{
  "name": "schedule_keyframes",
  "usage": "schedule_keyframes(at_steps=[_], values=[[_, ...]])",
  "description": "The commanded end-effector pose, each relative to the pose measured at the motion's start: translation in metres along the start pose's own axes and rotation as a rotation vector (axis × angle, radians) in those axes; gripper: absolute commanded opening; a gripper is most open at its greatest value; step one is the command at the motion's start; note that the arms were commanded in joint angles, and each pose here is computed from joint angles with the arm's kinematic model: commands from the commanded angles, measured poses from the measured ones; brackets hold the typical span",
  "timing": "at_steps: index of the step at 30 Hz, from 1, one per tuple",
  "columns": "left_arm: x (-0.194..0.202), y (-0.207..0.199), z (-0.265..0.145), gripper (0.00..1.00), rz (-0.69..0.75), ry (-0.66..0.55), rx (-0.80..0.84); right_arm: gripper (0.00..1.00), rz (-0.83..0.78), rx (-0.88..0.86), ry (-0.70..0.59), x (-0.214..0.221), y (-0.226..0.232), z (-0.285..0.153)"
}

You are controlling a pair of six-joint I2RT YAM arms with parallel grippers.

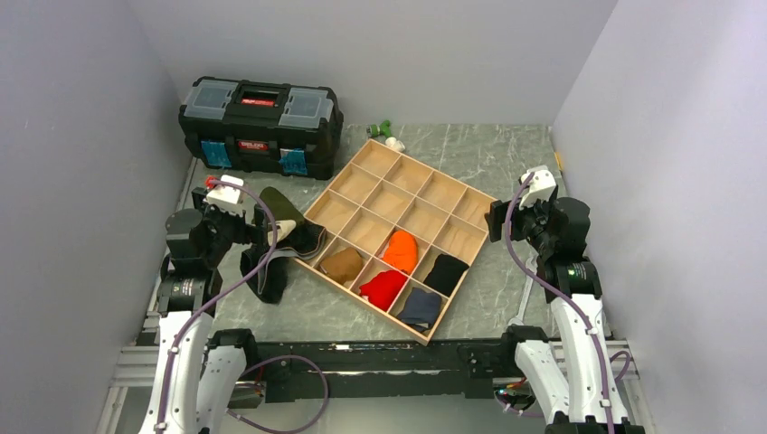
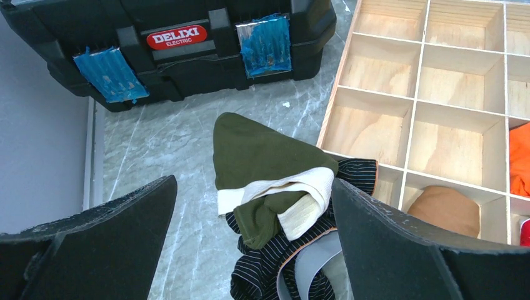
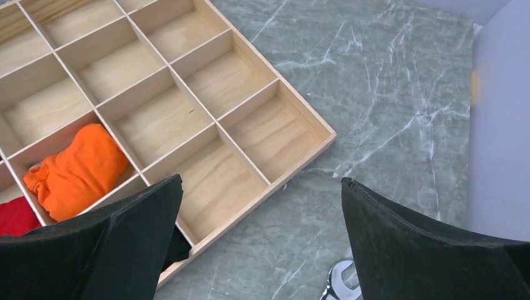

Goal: Roll the underwear
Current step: Move the storage box to the center of the board.

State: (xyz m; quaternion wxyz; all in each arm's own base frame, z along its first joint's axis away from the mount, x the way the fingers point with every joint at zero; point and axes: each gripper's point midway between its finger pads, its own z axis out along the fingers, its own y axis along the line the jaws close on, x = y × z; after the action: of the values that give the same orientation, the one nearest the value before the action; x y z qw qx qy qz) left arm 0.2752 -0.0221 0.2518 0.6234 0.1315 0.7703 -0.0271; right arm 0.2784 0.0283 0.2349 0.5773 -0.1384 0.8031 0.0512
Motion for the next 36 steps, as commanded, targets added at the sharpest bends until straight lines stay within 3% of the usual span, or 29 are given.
schedule_keyframes(at_steps=[1,14,18,25,29,36], values=[[-0.012,0.000,-0.001,0.99,0.024,-0.053,0.008,1.00,-0.023,-0.017,-0.034,-0.008,0.002,-0.001],[-0.012,-0.002,-0.002,0.99,0.032,-0.056,0.016,1.00,-0.025,-0.039,-0.033,-0.007,0.006,-0.002],[-0.012,-0.002,-0.003,0.99,0.037,-0.054,0.017,1.00,-0.101,-0.154,-0.005,0.006,0.023,0.000],[-0.009,-0.014,-0.005,0.99,0.044,-0.021,0.093,0.97,-0.138,-0.285,0.247,0.057,0.029,0.031],[-0.007,-0.017,-0.004,0.99,0.054,-0.021,0.113,0.93,-0.165,-0.288,0.288,0.066,0.025,0.053],[-0.004,-0.020,-0.002,0.99,0.059,-0.012,0.136,0.78,-0.240,-0.315,0.441,0.090,0.026,0.097]])
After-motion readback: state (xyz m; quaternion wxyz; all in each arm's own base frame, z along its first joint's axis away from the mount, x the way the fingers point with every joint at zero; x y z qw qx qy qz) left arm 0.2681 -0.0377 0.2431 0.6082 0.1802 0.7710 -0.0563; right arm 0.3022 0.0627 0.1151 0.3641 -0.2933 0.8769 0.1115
